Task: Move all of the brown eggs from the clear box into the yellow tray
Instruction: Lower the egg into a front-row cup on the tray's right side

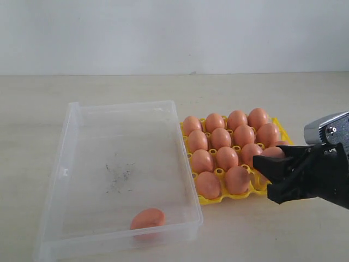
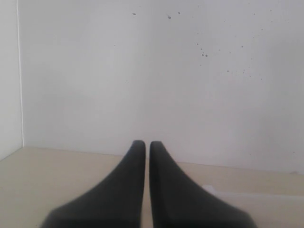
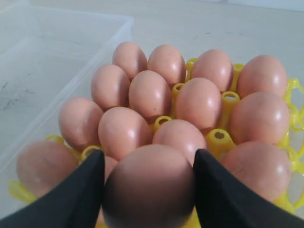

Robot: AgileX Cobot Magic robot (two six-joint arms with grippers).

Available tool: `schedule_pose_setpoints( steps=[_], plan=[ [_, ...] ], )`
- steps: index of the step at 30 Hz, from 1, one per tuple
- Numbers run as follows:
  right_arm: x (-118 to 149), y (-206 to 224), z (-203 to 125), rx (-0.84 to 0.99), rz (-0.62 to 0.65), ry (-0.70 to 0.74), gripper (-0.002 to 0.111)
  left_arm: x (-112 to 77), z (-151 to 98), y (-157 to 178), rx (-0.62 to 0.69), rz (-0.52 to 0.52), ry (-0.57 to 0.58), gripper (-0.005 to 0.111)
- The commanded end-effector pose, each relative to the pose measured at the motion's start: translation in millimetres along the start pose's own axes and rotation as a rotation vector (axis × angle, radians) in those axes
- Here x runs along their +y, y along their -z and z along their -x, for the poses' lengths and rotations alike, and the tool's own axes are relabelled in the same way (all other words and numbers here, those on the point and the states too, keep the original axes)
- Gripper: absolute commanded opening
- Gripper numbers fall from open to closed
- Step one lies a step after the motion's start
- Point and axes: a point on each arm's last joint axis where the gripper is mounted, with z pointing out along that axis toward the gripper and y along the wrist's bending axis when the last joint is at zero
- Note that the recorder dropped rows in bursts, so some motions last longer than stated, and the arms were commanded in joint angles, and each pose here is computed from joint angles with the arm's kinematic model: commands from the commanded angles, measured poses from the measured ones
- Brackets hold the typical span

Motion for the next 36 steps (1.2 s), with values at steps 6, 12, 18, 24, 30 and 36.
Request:
schedule_pose_setpoints(
  steps=[6, 12, 18, 24, 30, 36],
  plan=[
    [-6, -6, -14, 0.072, -0.025, -0.032, 0.000, -0.2, 0, 0, 0.000, -0.003, -0.009, 0.004],
    [-12, -18, -24, 0.121, -0.019, -0.040, 0.000, -0.2, 0, 0, 0.000, -0.003, -0.009, 0.004],
    [-12, -19, -25, 0.123, -0.015, -0.025, 0.000, -0.2, 0, 0, 0.000, -0.003, -0.009, 0.004],
    [-11, -19, -26, 0.126, -0.004, -0.015, 0.003, -0.2, 0, 0, 0.000, -0.003, -0.009, 0.004],
    [-11, -19, -25, 0.123, 0.001, -0.052, 0.043, -0.2, 0, 0, 0.000, -0.003, -0.009, 0.004],
    [-10, -19, -22, 0.094, 0.004, -0.081, 0.060, -0.2, 0, 0, 0.000, -0.003, -0.009, 0.004]
  ],
)
